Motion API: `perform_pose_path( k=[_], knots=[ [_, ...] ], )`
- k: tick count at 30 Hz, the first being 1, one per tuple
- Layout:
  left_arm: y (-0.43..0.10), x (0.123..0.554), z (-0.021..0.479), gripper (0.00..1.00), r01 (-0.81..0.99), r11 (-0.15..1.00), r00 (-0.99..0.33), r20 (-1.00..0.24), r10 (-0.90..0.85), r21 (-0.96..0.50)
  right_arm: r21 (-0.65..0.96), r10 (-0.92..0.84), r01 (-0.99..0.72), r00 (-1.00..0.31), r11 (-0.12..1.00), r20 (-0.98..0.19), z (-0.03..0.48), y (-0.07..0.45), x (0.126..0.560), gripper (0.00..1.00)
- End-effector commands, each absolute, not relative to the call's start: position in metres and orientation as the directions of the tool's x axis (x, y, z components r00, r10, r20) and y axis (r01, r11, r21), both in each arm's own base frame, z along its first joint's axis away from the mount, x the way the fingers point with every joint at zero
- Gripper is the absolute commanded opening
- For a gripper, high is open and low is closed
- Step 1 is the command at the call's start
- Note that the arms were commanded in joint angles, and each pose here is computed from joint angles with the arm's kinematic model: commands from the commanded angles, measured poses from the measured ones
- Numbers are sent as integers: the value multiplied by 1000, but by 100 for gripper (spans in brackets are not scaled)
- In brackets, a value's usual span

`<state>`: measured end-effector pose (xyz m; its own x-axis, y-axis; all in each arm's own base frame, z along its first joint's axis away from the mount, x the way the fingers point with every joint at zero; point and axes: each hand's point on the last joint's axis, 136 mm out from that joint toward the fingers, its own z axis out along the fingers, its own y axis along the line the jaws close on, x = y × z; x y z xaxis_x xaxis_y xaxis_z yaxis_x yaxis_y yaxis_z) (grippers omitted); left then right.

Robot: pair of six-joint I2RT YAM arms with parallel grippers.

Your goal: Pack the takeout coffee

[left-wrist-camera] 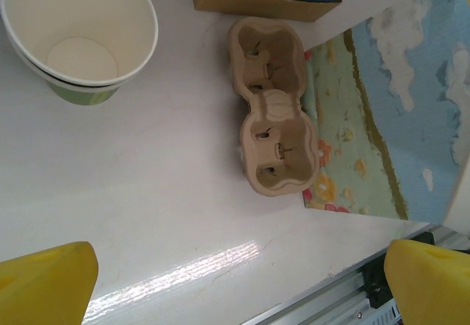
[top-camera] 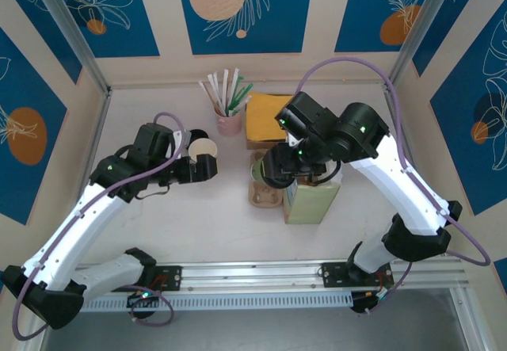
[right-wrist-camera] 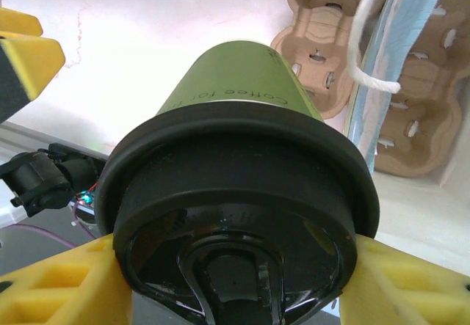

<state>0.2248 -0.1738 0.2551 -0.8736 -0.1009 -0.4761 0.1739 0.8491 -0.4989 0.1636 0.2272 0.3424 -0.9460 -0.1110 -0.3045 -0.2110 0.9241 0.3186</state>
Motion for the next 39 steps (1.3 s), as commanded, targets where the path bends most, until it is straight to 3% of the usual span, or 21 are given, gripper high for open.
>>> perform_pose_path(
  k=[1,39],
  knots=[
    [-179,231,272,100,225,831,-849,-521,-88,-508,256,-124,-185,-964,949,-235,337,195,140,60],
    [-191,241,272,100,231,819,-856,-509,-85,-525,375,-3,-122,-953,919,-304,356,128,115,59]
  ],
)
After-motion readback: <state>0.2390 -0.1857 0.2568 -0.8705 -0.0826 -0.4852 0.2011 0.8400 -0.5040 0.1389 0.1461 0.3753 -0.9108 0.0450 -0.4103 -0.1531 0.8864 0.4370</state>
